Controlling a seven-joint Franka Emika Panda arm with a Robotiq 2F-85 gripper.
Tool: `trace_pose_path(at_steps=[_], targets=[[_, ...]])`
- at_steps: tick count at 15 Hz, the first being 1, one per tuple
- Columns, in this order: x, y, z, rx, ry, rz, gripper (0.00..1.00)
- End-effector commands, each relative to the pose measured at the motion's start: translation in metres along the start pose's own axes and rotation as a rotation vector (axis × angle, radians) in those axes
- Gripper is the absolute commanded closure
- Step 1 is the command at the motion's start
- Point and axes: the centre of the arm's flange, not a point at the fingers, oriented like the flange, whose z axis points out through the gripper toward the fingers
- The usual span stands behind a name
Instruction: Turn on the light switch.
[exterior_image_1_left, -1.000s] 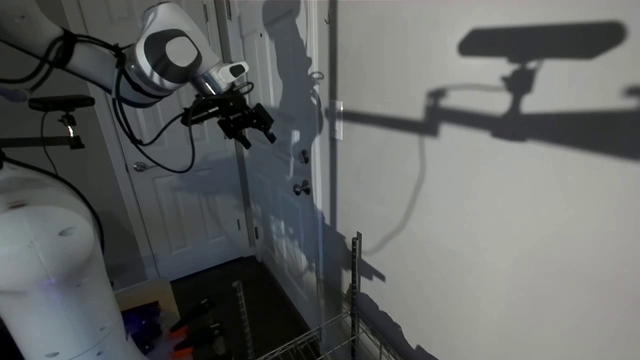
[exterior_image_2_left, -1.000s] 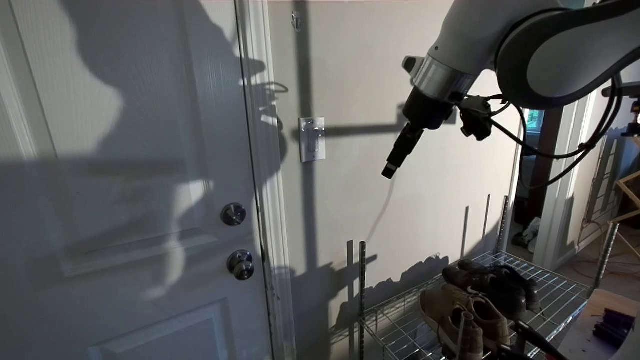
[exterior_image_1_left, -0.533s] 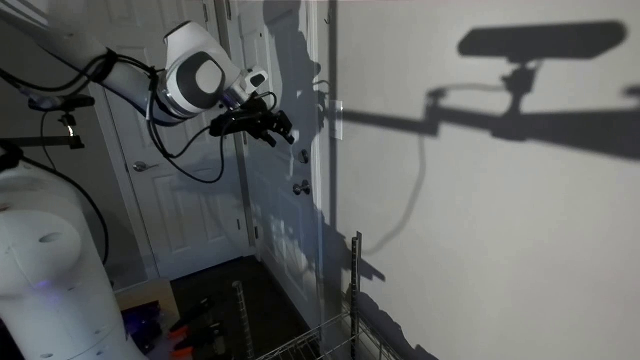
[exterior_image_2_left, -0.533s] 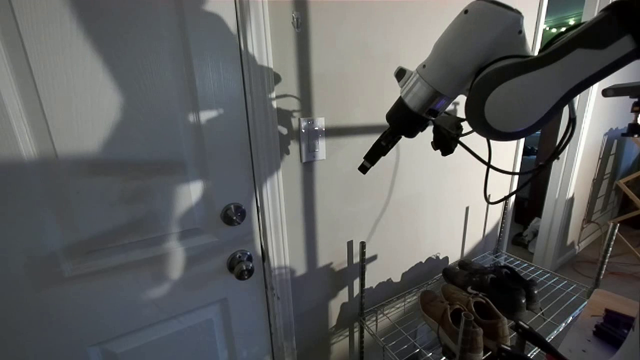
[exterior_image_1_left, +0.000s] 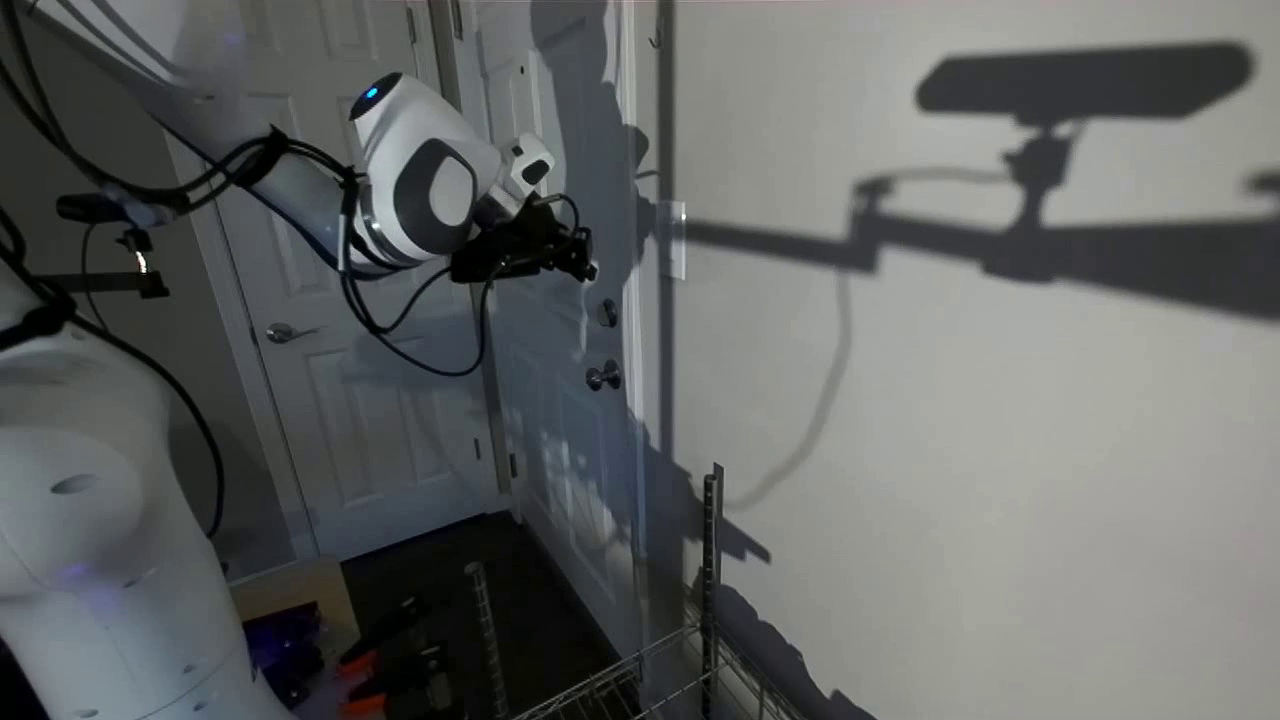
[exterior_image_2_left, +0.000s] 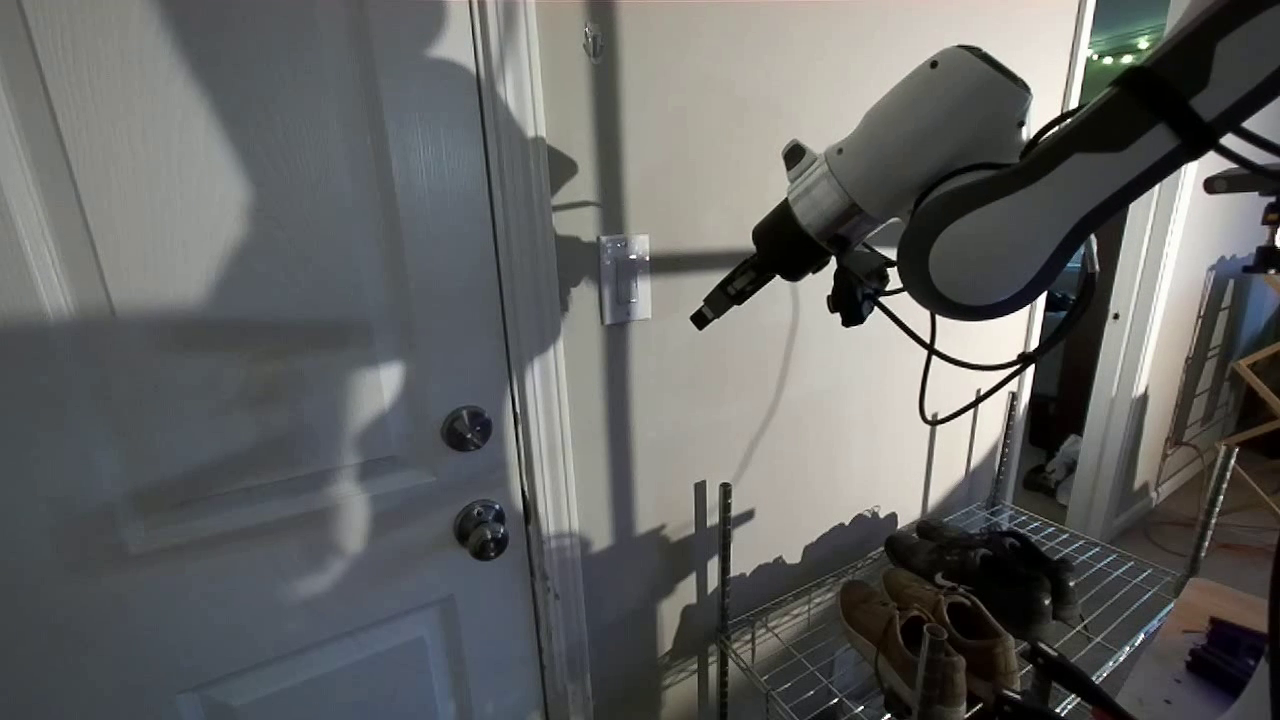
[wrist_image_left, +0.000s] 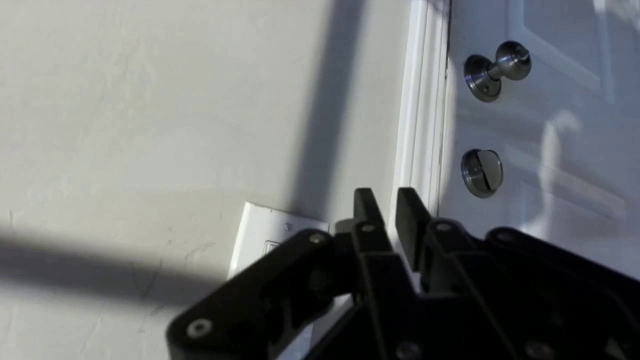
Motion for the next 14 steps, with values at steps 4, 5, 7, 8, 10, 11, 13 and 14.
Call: trace_pose_path(at_steps=[4,5,7,8,10,11,13,14], targets=[[0.01,-0.012,0.016,0.023,0.152,-0.006,0.96],[0.012,-0.013,0.019,0.022,0.176,-0.01,0.96],[0.016,-0.011,0.023,0.014,0.211,-0.008,0.95],[0.017,-0.01,0.025,0.011,0.219,-0.003,0.94],[0.026,-0.006,0.027,0.002,0.233,0.009,0.95],[0.033,-0.004,0.028,-0.005,0.248,0.011,0.95],[0.044,-0.002,0.03,-0.015,0.266,0.017,0.95],[0.047,-0.001,0.031,-0.021,0.271,0.02,0.95]])
